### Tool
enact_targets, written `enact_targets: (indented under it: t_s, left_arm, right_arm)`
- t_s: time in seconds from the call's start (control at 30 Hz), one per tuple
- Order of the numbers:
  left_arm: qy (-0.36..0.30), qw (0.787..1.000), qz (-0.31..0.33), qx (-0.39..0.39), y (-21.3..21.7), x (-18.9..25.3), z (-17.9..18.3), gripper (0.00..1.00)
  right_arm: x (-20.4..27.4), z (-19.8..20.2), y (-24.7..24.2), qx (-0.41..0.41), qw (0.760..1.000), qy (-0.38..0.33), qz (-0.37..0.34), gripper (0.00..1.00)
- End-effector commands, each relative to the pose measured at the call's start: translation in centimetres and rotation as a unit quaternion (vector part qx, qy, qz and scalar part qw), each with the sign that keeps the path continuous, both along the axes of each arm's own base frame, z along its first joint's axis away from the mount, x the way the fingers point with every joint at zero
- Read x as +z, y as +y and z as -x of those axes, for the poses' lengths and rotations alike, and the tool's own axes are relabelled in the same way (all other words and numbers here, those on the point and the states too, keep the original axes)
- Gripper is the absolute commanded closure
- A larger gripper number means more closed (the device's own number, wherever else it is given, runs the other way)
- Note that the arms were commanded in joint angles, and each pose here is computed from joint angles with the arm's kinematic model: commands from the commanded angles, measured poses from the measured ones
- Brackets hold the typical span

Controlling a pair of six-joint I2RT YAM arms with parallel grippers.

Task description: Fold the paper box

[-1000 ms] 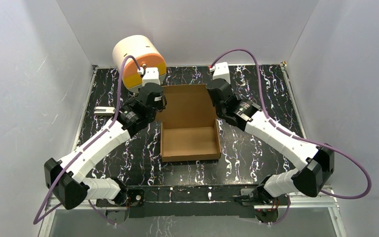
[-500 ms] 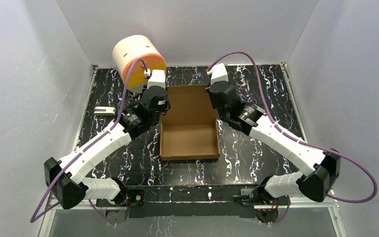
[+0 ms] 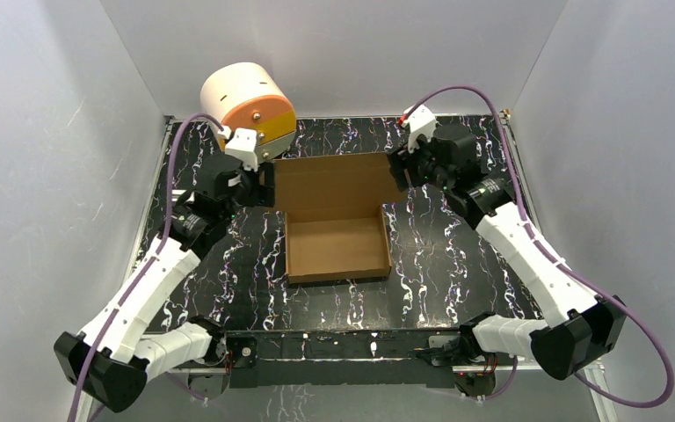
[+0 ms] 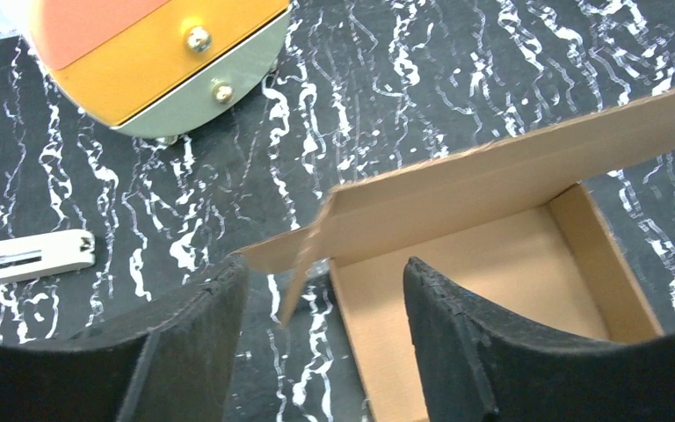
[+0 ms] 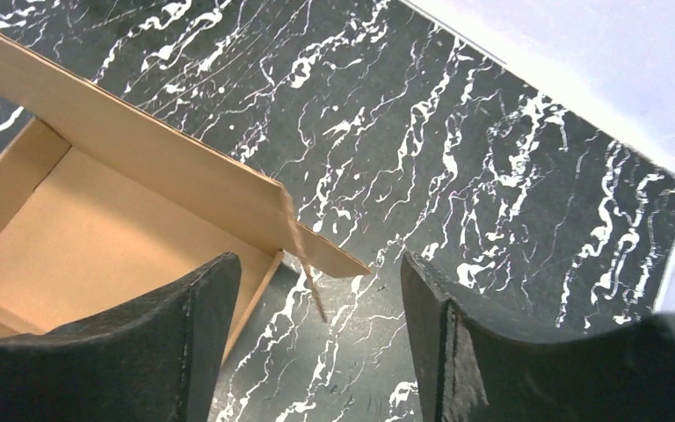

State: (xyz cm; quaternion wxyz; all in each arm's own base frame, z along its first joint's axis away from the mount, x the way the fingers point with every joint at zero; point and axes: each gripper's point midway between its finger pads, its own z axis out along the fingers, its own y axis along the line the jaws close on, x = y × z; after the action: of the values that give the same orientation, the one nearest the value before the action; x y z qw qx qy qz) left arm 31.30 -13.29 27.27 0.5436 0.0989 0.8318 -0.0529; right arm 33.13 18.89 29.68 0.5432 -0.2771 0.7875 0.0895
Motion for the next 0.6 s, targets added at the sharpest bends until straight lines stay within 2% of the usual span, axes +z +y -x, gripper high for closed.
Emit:
enact_targets:
  t_s: [0.0,0.17,0.47,0.57]
  left_arm:
    - [0.0,0.997,0.014,-0.074,0.4,0.3,1.0,0.26]
    - [0.001,0.993,0.013,-0.113,1.3,-0.3,0.7,0.22]
    - [0.014,0.98,0.034,-0.196,1.1,-0.8,-0.5,0.19]
    - [0.013,0.979,0.035,-0.201,1.0,-1.3,-1.2,0.19]
  right_arm:
    - [0.0,0.8,0.6,0.105,0.994,0.006,-0.021,0.21]
    - [-1.0,-0.2,-0.1,0.135,0.991,0.003,-0.025,0.12]
    - [-3.3,-2.0,-1.3,0.174,0.984,-0.011,-0.042,0.13]
    - [-4.6,-2.1,-1.2,0.186,0.982,-0.009,-0.033,0.14]
